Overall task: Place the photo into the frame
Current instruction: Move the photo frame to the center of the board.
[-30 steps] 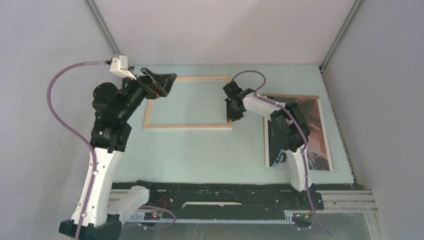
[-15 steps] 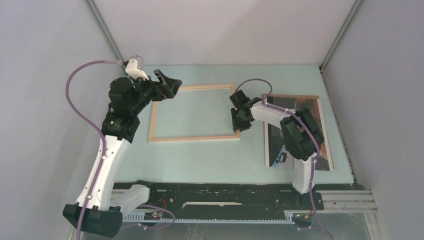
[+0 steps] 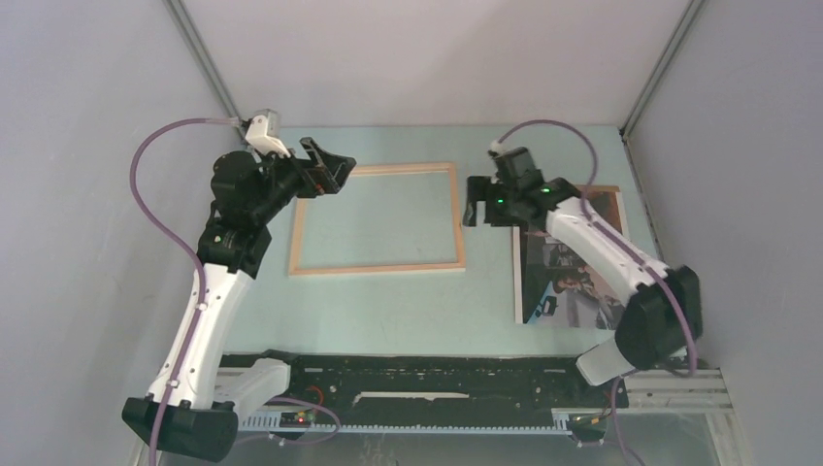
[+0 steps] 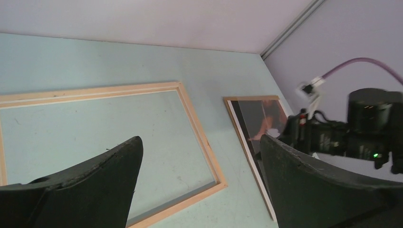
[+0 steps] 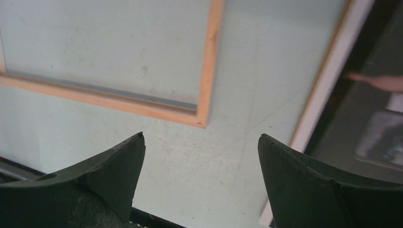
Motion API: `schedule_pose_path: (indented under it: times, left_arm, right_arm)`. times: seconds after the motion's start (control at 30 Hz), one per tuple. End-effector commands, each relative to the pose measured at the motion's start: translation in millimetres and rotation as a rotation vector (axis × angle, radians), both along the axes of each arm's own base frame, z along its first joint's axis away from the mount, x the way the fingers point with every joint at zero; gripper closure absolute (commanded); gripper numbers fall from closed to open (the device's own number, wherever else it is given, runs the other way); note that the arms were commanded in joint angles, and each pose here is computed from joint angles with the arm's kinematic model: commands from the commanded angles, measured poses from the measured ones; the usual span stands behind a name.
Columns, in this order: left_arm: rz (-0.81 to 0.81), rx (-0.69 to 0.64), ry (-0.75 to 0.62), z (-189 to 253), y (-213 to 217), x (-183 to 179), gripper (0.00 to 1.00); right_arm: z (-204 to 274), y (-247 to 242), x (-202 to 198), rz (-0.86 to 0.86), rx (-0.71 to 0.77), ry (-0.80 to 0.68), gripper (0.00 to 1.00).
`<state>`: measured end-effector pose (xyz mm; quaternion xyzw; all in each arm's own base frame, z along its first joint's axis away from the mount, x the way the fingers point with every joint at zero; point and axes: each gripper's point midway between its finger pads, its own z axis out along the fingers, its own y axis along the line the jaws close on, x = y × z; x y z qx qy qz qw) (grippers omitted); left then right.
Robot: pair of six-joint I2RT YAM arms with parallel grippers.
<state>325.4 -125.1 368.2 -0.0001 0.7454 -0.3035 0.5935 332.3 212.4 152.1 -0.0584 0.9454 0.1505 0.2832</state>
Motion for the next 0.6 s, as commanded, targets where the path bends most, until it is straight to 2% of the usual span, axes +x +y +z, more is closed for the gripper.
schedule_pose_path:
  times: [0.0, 0.3, 0.57]
  left_arm:
    - [-0.048, -0.025, -0.012, 1, -7, -2, 0.00]
    - [-0.068, -0.055, -0.009, 1, -11, -4, 0.00]
    - [-0.100, -0.087, 0.024, -8, -21, 0, 0.00]
  right_arm:
    - [8, -70, -7, -0.183, 0.011, 0.010, 0.04]
    - [-30, -236, -33, -0.855, 0.087, 0.040, 0.04]
    - [-28, -342, -65, -1.232, 0.116, -0.040, 0.04]
